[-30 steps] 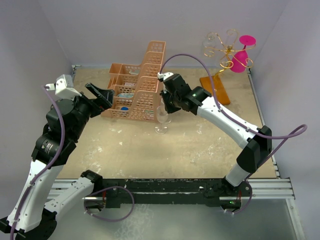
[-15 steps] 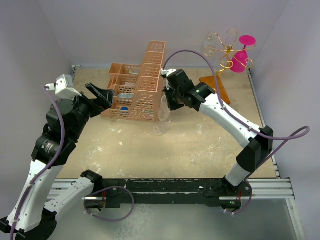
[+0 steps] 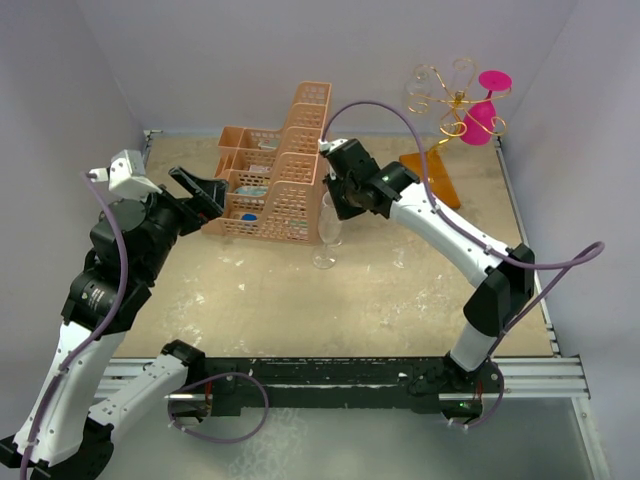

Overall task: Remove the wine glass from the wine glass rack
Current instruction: Place the wine glass at the center of the board, then pick up the wine glass from the wine rack.

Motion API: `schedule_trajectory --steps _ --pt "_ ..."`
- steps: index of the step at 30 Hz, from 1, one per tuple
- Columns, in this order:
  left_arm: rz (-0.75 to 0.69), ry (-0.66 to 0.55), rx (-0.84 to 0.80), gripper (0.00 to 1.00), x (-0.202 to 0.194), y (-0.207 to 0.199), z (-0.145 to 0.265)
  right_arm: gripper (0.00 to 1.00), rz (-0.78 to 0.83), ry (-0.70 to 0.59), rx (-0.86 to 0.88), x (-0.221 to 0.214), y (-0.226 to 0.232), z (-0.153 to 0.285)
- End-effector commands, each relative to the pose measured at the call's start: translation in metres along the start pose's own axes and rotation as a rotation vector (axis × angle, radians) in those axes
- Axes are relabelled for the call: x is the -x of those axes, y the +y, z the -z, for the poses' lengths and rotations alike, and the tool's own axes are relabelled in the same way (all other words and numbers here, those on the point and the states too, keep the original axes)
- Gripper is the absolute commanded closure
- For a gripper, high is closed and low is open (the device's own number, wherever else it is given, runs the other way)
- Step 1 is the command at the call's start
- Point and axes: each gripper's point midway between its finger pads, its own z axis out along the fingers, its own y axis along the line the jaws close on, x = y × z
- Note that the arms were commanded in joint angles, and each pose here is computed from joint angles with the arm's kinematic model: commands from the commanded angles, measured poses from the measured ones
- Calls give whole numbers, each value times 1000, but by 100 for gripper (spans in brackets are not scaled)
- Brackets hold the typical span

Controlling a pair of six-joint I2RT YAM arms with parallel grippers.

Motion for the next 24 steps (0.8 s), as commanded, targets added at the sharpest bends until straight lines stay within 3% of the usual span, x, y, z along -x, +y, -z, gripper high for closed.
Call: schedule_trajectory --steps 1,10,15,24 --pt "2 -46 -28 1 15 -8 4 80 -7 -50 -13 19 -3 14" --pt "0 -50 -38 1 17 -10 5 50 -28 -150 79 50 10 48" --pt "-2 -52 -41 1 17 -10 6 38 -81 -282 97 82 6 89" --pt "-40 -63 -45 1 23 -10 13 26 -286 -642 -82 138 -100 175"
